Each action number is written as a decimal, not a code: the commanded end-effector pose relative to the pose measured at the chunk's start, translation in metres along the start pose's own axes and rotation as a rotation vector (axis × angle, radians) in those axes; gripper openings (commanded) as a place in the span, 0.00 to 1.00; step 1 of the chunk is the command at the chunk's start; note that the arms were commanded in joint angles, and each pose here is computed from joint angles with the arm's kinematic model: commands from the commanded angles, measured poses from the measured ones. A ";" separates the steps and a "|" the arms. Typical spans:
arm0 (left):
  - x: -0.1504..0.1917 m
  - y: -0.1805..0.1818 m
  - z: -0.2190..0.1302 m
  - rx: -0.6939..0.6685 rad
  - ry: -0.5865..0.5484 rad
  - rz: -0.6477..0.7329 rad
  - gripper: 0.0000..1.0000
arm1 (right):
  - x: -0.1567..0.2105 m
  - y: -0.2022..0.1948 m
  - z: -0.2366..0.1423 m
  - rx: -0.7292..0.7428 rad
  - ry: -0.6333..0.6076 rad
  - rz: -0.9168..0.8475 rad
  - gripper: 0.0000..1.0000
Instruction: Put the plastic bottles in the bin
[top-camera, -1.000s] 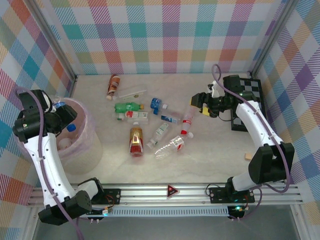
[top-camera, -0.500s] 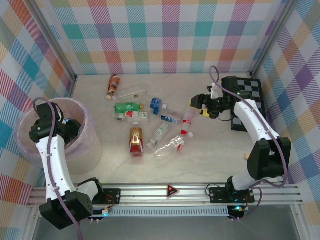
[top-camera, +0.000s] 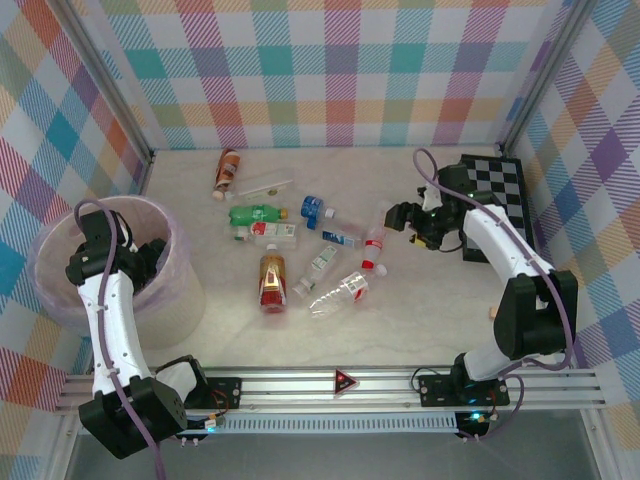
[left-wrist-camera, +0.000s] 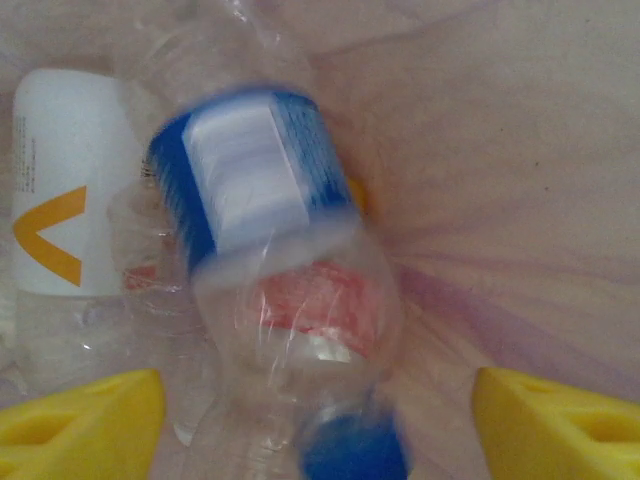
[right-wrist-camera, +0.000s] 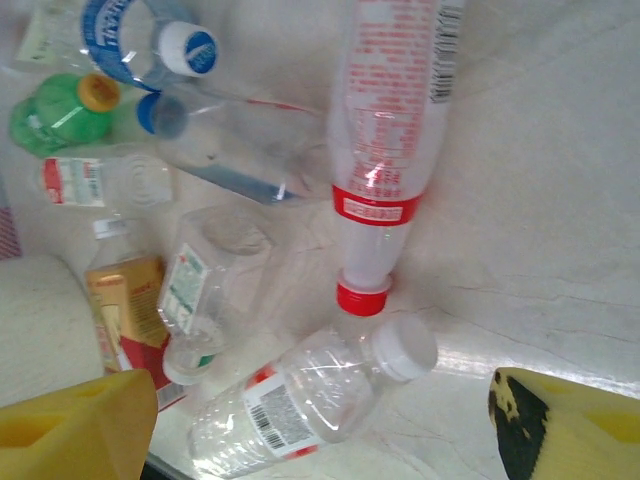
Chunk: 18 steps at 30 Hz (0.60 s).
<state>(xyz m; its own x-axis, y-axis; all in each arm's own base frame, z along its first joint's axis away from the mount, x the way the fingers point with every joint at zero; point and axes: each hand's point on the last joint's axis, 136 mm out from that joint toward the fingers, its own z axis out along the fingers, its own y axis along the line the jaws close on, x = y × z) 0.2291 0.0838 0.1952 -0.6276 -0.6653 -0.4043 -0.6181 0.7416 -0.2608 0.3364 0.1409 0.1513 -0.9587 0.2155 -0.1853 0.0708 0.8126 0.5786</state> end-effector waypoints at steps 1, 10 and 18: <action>-0.001 -0.003 -0.003 0.025 -0.012 -0.001 0.90 | 0.003 -0.008 0.017 0.058 0.006 0.010 0.85; -0.012 -0.012 -0.039 0.055 -0.082 0.024 1.00 | 0.014 -0.022 0.052 0.149 0.038 0.040 0.84; -0.011 -0.018 -0.091 0.068 -0.152 0.074 1.00 | 0.008 -0.026 0.085 0.216 0.057 0.034 0.81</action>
<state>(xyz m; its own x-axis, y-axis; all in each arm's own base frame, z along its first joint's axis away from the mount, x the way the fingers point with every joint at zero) 0.2194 0.0791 0.2807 -0.5495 -0.6065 -0.5746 -0.5515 0.7800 -0.2959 0.3370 0.1661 0.0693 -0.9748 0.2004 -0.0975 0.1428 0.8974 0.4174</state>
